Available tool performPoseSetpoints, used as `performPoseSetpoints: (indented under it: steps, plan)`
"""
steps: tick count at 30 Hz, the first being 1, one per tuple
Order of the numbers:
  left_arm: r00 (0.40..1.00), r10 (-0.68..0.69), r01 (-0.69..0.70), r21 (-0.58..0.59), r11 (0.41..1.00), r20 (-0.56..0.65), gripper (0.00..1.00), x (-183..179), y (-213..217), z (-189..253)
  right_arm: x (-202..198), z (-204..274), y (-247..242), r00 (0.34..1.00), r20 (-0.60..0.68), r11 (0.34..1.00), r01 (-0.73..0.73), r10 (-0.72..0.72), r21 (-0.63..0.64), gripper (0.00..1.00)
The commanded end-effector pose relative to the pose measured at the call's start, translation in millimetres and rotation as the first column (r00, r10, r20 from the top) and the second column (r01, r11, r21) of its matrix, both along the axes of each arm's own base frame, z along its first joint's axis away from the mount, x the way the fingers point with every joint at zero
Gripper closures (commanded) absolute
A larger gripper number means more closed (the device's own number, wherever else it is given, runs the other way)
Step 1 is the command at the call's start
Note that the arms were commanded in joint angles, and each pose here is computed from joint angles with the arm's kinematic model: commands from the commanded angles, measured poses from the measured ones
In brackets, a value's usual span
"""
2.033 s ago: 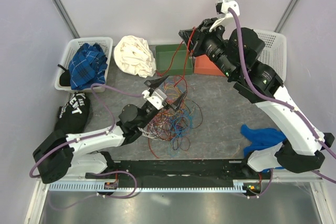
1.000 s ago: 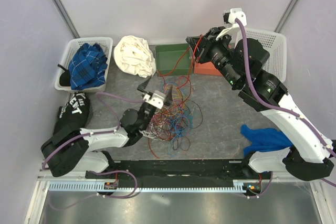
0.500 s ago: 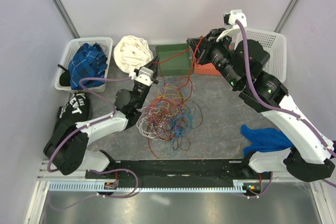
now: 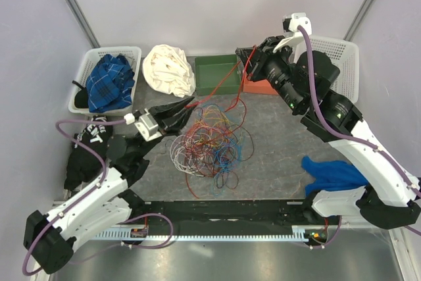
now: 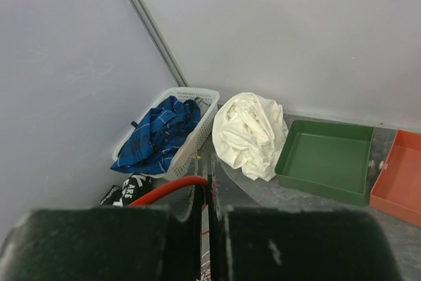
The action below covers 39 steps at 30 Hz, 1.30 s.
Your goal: Untangle the cables
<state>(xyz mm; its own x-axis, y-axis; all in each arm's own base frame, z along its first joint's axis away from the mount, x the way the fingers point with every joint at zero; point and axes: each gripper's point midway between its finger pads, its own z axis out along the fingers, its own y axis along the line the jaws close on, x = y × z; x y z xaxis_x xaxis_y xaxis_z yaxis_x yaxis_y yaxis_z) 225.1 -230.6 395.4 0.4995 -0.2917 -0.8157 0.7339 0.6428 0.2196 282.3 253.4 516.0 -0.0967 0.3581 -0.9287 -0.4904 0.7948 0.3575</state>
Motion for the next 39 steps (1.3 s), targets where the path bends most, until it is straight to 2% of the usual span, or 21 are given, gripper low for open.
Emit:
performPoseSetpoints:
  steps: [1,2,4,5,6,14,18,22,26,30,34,39]
  plan:
    - [0.973,-0.199,0.208,0.065,0.976,-0.121,0.59,-23,-22,-30,-4,4,14,0.998,-0.007,0.997,-0.062,0.062,0.051,1.00]
    - [0.968,-0.217,0.227,0.069,0.972,-0.123,0.54,-26,-25,-31,-5,4,15,0.997,-0.009,0.996,-0.070,0.071,0.056,1.00]
    - [0.959,-0.245,0.256,0.062,0.965,-0.139,0.32,-27,-30,-32,-9,7,15,0.996,-0.013,0.994,-0.085,0.086,0.072,1.00]
    - [0.955,-0.263,0.274,0.063,0.960,-0.137,0.18,-28,-32,-32,-10,8,15,0.996,-0.013,0.993,-0.089,0.090,0.079,1.00]
    - [0.951,-0.279,0.288,0.054,0.956,-0.130,0.01,-31,-33,-29,-11,10,14,0.996,-0.015,0.992,-0.090,0.091,0.086,1.00]
    - [0.942,-0.302,0.312,0.054,0.948,-0.144,0.00,-23,-45,-31,-16,14,24,0.989,-0.035,0.986,-0.139,0.143,0.094,1.00]
    - [0.944,-0.292,0.293,-0.019,0.956,-0.151,0.00,-21,-40,-18,-10,8,26,0.991,-0.048,0.989,-0.123,0.127,0.085,1.00]
    - [0.959,-0.255,0.240,-0.123,0.963,-0.122,0.00,-40,-42,-9,-4,7,24,0.995,-0.040,0.993,-0.091,0.094,0.081,1.00]
    - [0.954,-0.275,0.268,-0.071,0.961,-0.122,0.00,-57,-71,-32,0,5,31,0.994,-0.042,0.991,-0.101,0.105,0.091,1.00]
    - [0.947,-0.285,0.277,-0.071,0.958,-0.149,0.00,-47,-94,-47,-1,0,41,0.988,-0.060,0.986,-0.137,0.143,0.096,1.00]
    - [0.961,-0.233,0.222,-0.083,0.971,-0.152,0.00,-28,-105,-47,-3,-5,41,0.986,-0.069,0.985,-0.143,0.150,0.096,1.00]
    - [0.972,-0.196,0.186,-0.086,0.979,-0.131,0.03,-20,-105,-37,-7,-5,32,0.989,-0.063,0.988,-0.126,0.132,0.091,1.00]
